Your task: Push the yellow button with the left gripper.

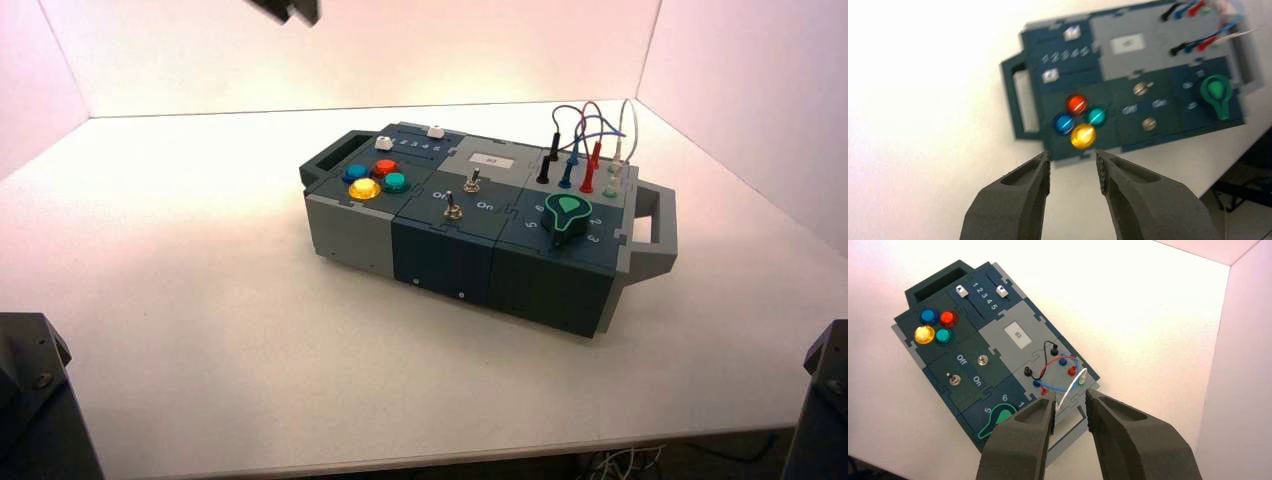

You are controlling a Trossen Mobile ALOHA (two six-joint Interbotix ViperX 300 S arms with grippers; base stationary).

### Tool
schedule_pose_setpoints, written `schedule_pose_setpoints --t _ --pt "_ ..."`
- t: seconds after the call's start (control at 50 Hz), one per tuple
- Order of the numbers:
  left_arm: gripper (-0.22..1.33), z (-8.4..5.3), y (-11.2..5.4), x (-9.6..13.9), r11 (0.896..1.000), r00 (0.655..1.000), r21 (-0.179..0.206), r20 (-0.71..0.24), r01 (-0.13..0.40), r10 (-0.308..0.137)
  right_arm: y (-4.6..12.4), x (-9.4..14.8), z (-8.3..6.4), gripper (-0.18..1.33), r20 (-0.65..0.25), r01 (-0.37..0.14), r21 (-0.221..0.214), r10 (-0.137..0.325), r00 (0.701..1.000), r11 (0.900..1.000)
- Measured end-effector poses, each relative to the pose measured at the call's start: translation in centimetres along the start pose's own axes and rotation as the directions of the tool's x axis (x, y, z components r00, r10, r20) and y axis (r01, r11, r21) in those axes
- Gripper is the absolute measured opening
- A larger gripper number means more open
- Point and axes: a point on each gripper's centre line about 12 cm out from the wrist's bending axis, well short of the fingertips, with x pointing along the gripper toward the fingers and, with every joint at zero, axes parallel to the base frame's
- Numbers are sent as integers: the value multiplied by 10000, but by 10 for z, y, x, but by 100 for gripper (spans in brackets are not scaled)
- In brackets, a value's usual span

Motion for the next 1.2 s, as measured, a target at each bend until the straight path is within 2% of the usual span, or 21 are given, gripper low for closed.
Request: schedule_pose_setpoints --t 0.18,0.4,0.6,0.86,1.2 --pt "99 -13 0 7 9999 9996 110 -265 -25 28 2 10 -11 71 17 -24 121 24 10000 9999" --pt "99 -17 4 13 9996 9997 191 116 -231 229 4 20 -28 71 111 -40 321 37 9999 9995" --pt "99 -19 5 19 9993 9995 250 158 -276 273 4 17 -27 71 416 -30 355 15 9991 9994" --pt "99 -22 6 28 9994 9995 242 -193 -236 241 4 20 -32 71 263 -29 339 20 9997 9994" --pt "99 -21 8 22 9993 9995 186 20 -315 314 4 19 -34 71 294 -28 339 18 9996 9994"
